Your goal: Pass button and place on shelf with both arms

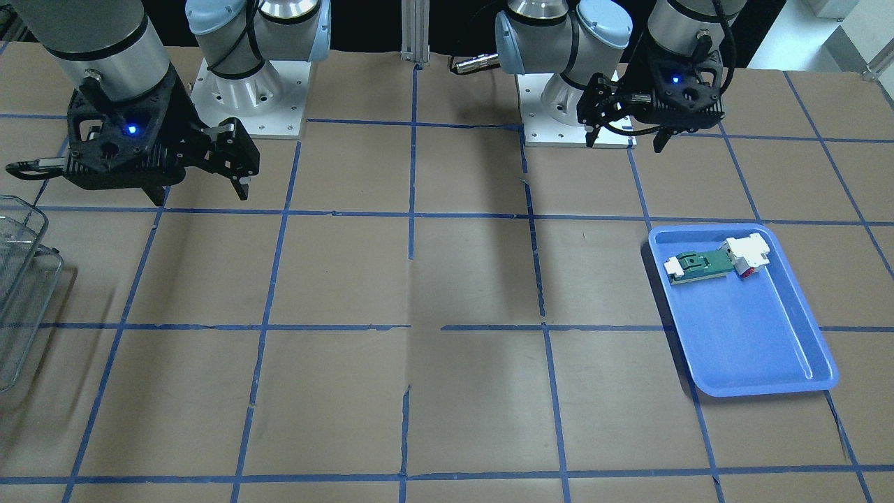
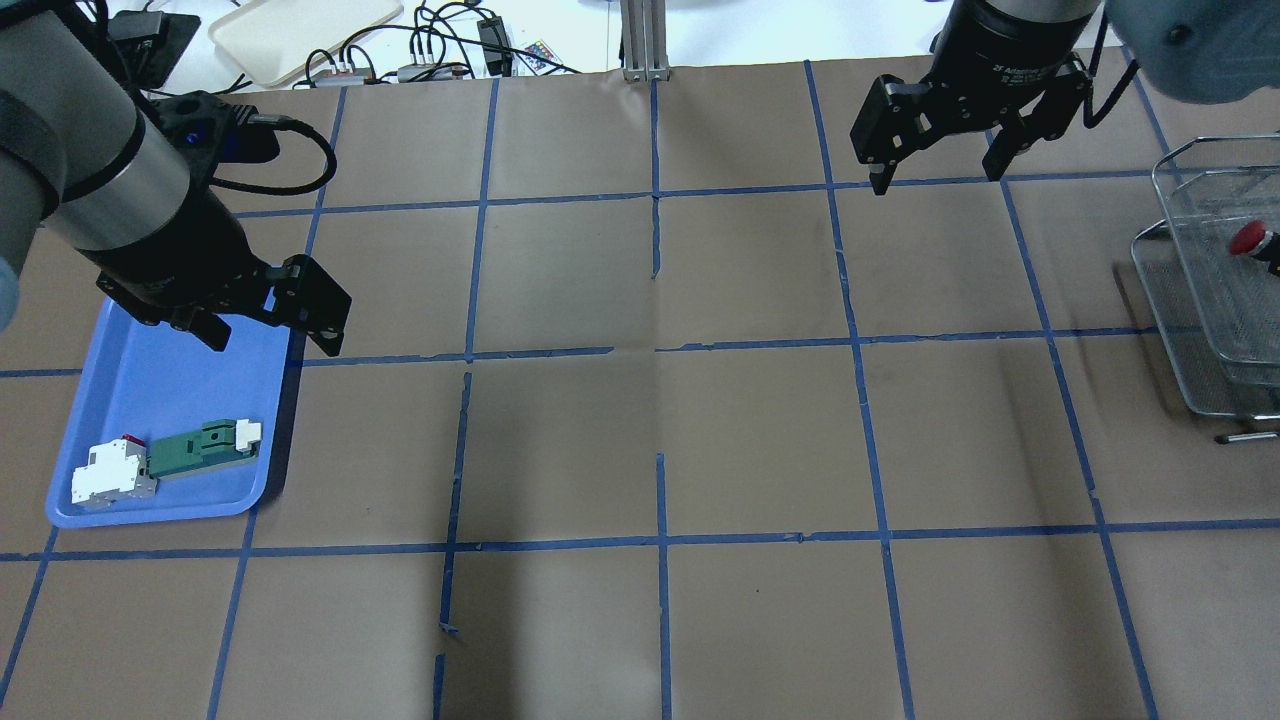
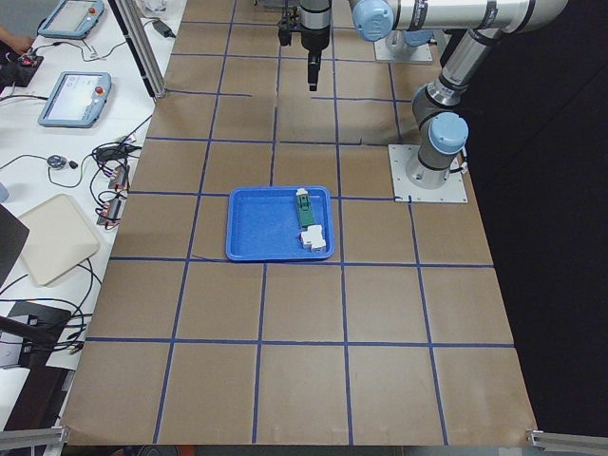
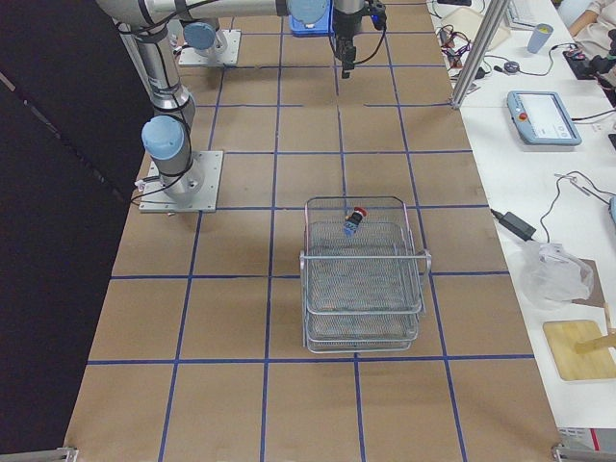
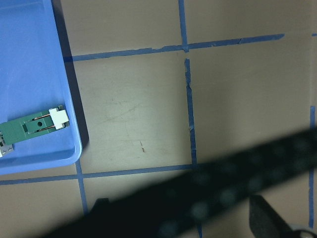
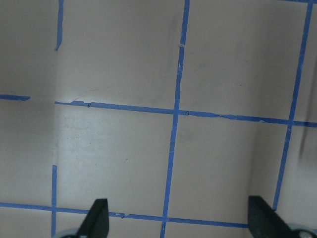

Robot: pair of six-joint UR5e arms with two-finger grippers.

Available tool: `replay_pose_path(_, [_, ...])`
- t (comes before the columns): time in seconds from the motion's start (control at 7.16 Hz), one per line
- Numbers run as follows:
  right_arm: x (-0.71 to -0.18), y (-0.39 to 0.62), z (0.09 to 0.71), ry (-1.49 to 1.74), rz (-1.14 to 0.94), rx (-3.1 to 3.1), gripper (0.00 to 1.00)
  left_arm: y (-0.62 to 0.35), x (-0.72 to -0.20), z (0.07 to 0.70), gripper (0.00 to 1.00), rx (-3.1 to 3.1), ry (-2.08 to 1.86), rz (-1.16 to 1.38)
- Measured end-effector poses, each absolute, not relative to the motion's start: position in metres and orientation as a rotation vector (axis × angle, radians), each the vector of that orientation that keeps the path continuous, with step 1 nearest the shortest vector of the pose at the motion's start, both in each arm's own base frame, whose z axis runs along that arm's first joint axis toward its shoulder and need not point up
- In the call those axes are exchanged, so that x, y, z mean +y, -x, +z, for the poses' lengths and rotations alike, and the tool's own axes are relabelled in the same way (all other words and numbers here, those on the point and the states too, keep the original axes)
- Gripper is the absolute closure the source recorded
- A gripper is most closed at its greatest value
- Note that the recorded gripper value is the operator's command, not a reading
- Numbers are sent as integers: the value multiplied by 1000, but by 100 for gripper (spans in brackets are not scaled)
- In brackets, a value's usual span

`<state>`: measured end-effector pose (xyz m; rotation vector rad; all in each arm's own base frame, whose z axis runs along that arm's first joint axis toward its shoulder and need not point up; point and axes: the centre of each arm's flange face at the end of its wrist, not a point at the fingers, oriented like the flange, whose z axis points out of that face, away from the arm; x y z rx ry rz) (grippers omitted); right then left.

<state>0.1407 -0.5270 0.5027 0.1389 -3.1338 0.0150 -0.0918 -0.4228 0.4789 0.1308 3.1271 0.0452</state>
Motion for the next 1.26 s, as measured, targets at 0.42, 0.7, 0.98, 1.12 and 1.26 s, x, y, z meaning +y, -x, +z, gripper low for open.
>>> replay_pose_path(0.42, [-523, -135, 506, -110, 22, -3069, 0, 91, -422, 476, 0, 3124, -135, 50])
replay_pose_path(0.7, [-522, -136, 511, -113, 38, -3072, 0, 91, -424, 477, 0, 3121, -136, 45])
replay_pose_path(0.98, [-521, -137, 514, -119, 48, -3083, 0, 91, -424, 478, 0, 3121, -136, 40])
replay_pose_path(1.12, [-521, -137, 515, -119, 51, -3090, 0, 91, -424, 480, 0, 3120, -136, 32])
replay_pose_path(1.26, [-520, -138, 515, -119, 49, -3094, 0, 91, -423, 481, 0, 3119, -136, 28])
